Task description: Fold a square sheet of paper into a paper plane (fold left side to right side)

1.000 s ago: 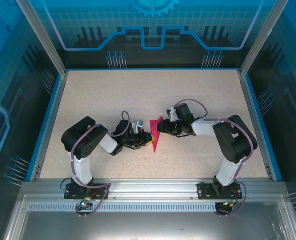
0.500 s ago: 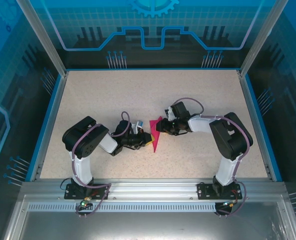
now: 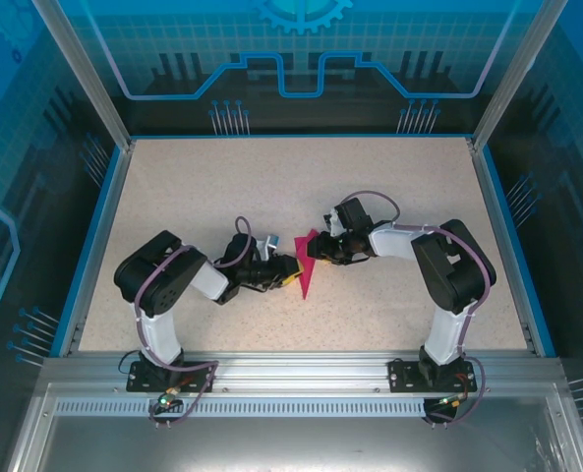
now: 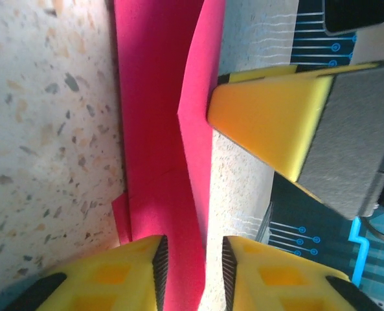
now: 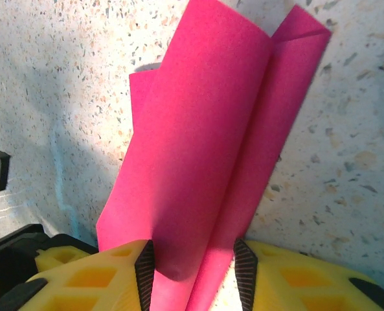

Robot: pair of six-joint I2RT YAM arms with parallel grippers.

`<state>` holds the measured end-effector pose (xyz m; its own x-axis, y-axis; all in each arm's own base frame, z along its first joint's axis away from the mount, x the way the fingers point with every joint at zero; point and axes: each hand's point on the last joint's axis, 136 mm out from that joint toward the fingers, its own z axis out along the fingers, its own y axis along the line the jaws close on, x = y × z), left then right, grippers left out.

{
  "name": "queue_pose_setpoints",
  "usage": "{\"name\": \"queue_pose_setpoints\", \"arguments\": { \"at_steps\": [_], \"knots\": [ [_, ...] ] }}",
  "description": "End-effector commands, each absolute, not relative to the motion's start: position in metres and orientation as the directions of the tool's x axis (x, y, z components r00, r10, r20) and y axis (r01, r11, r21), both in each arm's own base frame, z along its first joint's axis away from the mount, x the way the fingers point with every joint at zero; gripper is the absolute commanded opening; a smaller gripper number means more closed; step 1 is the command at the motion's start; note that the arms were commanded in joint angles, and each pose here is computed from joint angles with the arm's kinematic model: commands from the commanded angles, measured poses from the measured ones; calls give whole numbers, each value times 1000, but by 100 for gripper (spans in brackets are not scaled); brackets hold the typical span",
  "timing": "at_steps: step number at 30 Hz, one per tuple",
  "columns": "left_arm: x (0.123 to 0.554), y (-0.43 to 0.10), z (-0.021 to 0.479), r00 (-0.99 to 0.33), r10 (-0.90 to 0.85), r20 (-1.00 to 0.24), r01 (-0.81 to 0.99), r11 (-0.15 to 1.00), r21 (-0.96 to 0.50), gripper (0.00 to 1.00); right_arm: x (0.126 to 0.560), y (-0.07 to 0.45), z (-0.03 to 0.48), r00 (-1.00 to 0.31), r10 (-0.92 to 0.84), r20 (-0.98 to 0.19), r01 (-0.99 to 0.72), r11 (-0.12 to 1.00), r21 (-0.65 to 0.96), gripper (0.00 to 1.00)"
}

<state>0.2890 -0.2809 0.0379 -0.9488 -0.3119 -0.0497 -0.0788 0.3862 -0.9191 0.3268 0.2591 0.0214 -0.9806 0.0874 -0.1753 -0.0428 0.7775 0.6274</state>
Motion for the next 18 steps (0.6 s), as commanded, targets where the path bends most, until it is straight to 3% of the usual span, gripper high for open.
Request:
{"name": "queue_pose_setpoints", "arguments": {
  "at_steps": [1,12,18],
  "knots": [
    [297,-271,41,-942,-331,-64,-77,396,-915,37,313,254,-3,-991,70,-112,-7,818,575,41],
    [316,-276,41,-944,-325,-57,-80,392,-917,42,312,254,-2,-991,70,-113,-7,818,575,41],
    [324,-279,31,-946,-322,-41,-96,399,-912,30,312,255,-2,-991,68,-113,-10,816,577,41]
  ]
}}
